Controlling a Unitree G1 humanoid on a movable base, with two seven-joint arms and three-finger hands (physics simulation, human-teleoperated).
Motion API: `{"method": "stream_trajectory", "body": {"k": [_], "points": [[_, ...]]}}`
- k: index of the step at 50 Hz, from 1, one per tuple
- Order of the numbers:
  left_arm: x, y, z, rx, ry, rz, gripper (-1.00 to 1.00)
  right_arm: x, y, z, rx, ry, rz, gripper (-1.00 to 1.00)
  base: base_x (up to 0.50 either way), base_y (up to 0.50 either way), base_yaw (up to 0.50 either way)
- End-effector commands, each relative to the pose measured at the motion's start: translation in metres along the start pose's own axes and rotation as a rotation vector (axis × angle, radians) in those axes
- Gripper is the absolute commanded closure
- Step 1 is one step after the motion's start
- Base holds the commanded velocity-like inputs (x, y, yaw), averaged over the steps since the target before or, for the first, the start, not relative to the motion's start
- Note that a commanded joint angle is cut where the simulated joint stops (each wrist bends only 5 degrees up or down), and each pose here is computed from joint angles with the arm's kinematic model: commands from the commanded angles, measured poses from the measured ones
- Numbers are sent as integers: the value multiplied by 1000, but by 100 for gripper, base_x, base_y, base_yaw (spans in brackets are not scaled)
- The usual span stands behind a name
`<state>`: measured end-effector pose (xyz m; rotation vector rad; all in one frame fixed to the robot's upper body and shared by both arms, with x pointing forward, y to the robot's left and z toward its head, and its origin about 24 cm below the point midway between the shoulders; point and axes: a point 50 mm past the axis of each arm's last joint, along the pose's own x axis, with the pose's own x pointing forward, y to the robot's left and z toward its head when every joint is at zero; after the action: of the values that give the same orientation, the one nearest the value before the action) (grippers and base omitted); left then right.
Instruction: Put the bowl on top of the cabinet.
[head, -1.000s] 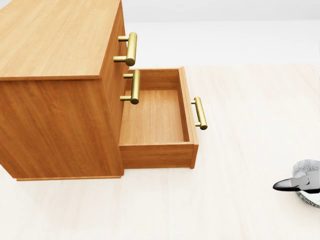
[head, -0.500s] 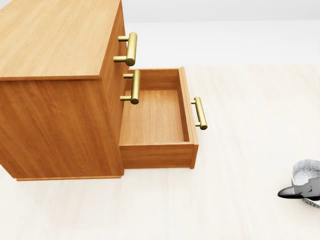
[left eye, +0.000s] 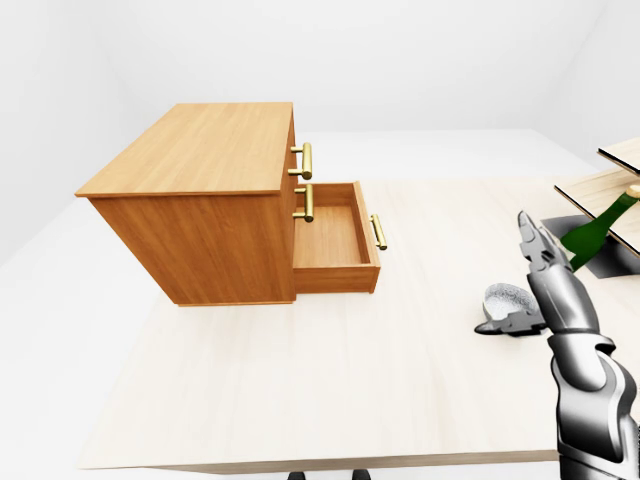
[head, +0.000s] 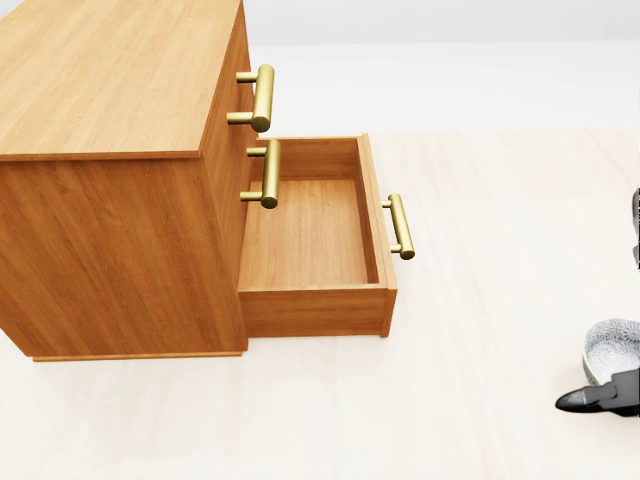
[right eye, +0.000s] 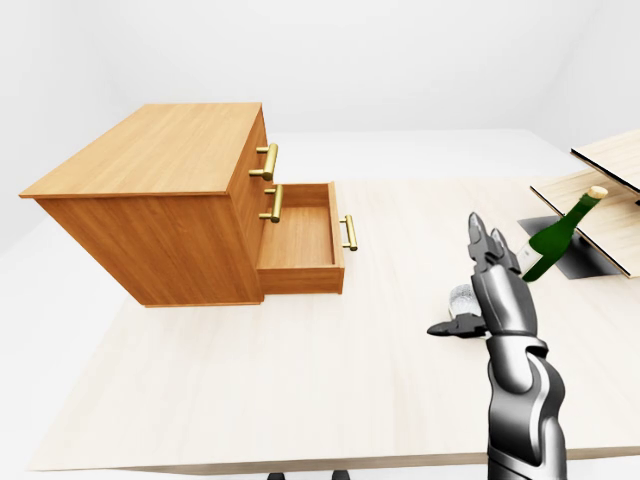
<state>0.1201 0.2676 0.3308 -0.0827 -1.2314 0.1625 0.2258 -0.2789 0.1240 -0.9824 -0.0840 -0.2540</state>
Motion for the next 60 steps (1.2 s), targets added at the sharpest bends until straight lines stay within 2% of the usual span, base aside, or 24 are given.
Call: {"method": "stream_trajectory", "body": {"k": [1, 60], "points": [[0, 0, 0, 3, 2, -1, -100, -1, 7, -9, -13, 31, 14, -100, 0, 0, 0], [0, 0, 1, -1, -5, 2, -100, 2, 29, -51, -60, 191, 33, -100, 0, 0, 0]]}}
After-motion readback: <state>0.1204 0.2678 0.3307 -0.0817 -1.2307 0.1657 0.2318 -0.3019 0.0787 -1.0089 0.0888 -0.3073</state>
